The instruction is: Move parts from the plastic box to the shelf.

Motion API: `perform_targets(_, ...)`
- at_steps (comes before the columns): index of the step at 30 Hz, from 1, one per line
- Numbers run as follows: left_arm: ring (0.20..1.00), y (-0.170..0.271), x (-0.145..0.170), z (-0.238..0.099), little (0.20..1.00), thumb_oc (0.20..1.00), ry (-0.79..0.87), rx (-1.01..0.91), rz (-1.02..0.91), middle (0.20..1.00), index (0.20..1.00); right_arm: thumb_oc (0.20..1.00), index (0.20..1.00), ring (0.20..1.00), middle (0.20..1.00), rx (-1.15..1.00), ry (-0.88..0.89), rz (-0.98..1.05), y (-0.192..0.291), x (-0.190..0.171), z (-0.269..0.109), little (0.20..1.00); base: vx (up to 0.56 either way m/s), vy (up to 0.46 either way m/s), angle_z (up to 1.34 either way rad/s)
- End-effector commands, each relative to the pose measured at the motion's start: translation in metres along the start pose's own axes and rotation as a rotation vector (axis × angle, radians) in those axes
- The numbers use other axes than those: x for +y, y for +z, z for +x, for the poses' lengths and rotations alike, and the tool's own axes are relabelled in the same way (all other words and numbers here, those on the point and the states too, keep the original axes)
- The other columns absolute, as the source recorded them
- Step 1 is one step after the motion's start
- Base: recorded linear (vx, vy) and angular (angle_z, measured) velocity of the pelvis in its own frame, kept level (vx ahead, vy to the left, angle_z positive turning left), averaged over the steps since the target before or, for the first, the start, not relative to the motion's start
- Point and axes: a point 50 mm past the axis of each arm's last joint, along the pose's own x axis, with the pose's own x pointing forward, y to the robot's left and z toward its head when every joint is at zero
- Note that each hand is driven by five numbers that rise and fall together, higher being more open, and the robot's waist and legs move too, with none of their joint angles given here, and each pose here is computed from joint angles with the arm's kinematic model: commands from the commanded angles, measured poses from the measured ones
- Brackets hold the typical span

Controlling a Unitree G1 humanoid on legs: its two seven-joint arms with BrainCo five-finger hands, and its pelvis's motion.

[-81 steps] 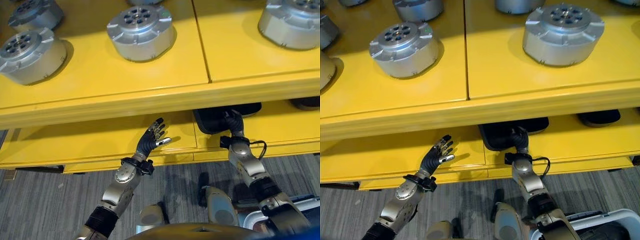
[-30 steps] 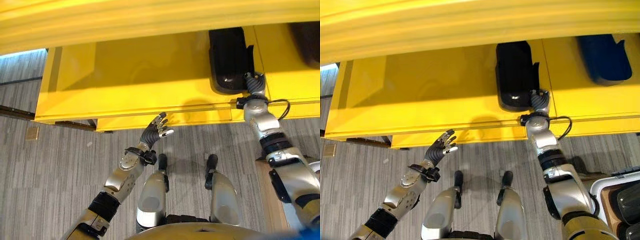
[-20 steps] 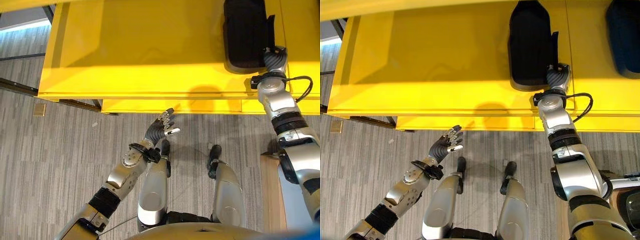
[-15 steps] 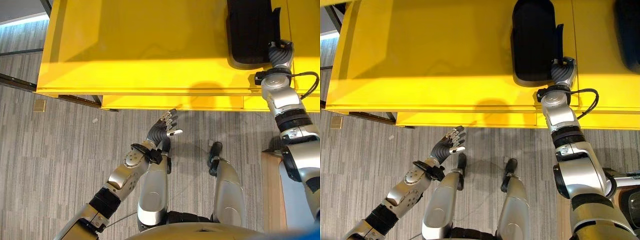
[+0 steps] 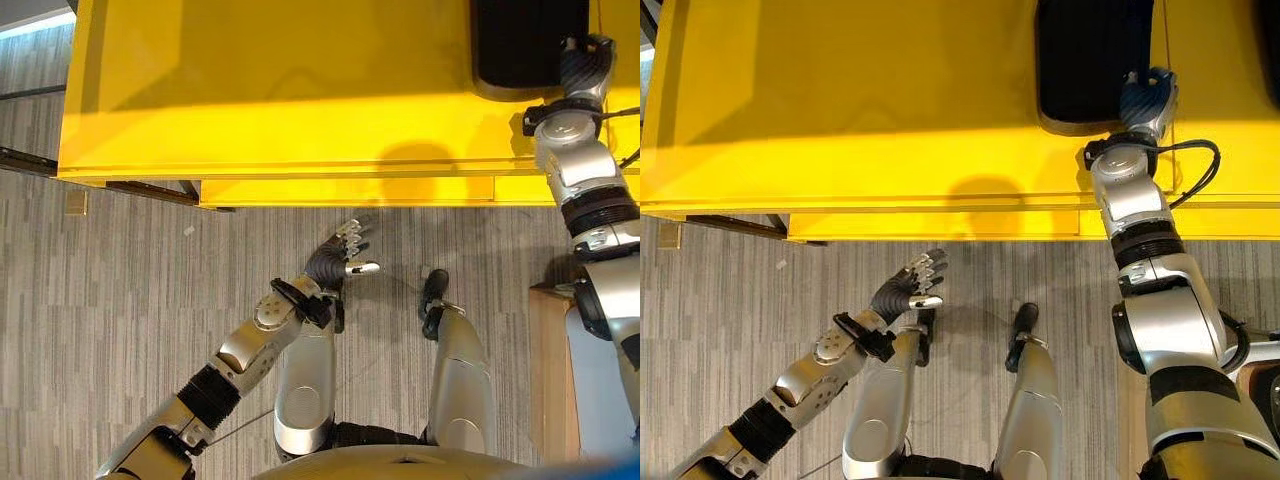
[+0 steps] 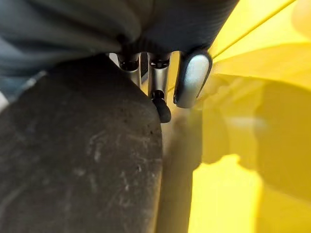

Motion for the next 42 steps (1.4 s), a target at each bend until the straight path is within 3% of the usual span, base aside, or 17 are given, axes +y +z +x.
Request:
perform_targets(1, 1.0, 0.011, -0.012, -0.011, 1.0, 1.0, -0.077, -0.081, 0.08, 1.0, 1.0, 0.2, 0.2, 0.2, 0.2, -0.152, -0.057, -0.02, 0.036, -0.023, 0.016, 0.2, 0.02, 0.059, 0.04)
perform_targets(4, 1.0, 0.022, 0.002, -0.016, 1.0, 1.0, 0.017, -0.146, -0.001, 1.0, 1.0, 0.2, 0.2, 0.2, 0.2, -0.183, -0.075, -0.046, 0.044, -0.03, 0.02, 0.2, 0.02, 0.043, 0.01)
perform_targets(20, 1.0, 0.012, 0.0, -0.028, 1.0, 1.0, -0.06, -0.096, -0.003, 1.0, 1.0, 0.2, 0.2, 0.2, 0.2, -0.176, -0.099, -0.047, 0.051, -0.042, 0.027, 0.2, 0.03, -0.01, 0.01)
perform_targets(31, 1.0, 0.005, 0.008, -0.032, 1.0, 1.0, -0.007, -0.059, -0.026, 1.0, 1.0, 0.2, 0.2, 0.2, 0.2, -0.138, -0.108, -0.044, 0.047, -0.043, 0.029, 0.2, 0.0, -0.001, 0.0)
perform_targets(32, 1.0, 0.004, 0.008, -0.033, 1.0, 1.0, -0.01, -0.054, -0.02, 1.0, 1.0, 0.297, 0.297, 0.297, 0.297, -0.144, -0.11, -0.058, 0.046, -0.043, 0.029, 0.297, 0.0, 0.0, 0.0)
perform_targets(33, 1.0, 0.003, 0.008, -0.034, 1.0, 1.0, -0.014, -0.047, -0.018, 1.0, 1.0, 0.856, 0.856, 0.856, 0.856, -0.149, -0.113, -0.072, 0.047, -0.044, 0.029, 0.856, 0.0, 0.0, 0.0)
perform_targets(34, 1.0, 0.003, 0.008, -0.034, 1.0, 1.0, -0.019, -0.042, -0.023, 1.0, 1.0, 1.0, 1.0, 1.0, 1.0, -0.146, -0.115, -0.071, 0.046, -0.044, 0.029, 1.0, 0.0, 0.0, 0.0)
perform_targets(42, 1.0, -0.008, -0.001, -0.037, 1.0, 1.0, -0.119, 0.03, 0.031, 1.0, 1.0, 1.0, 1.0, 1.0, 1.0, -0.061, -0.083, -0.082, 0.031, -0.043, 0.03, 1.0, 0.0, 0.004, 0.0)
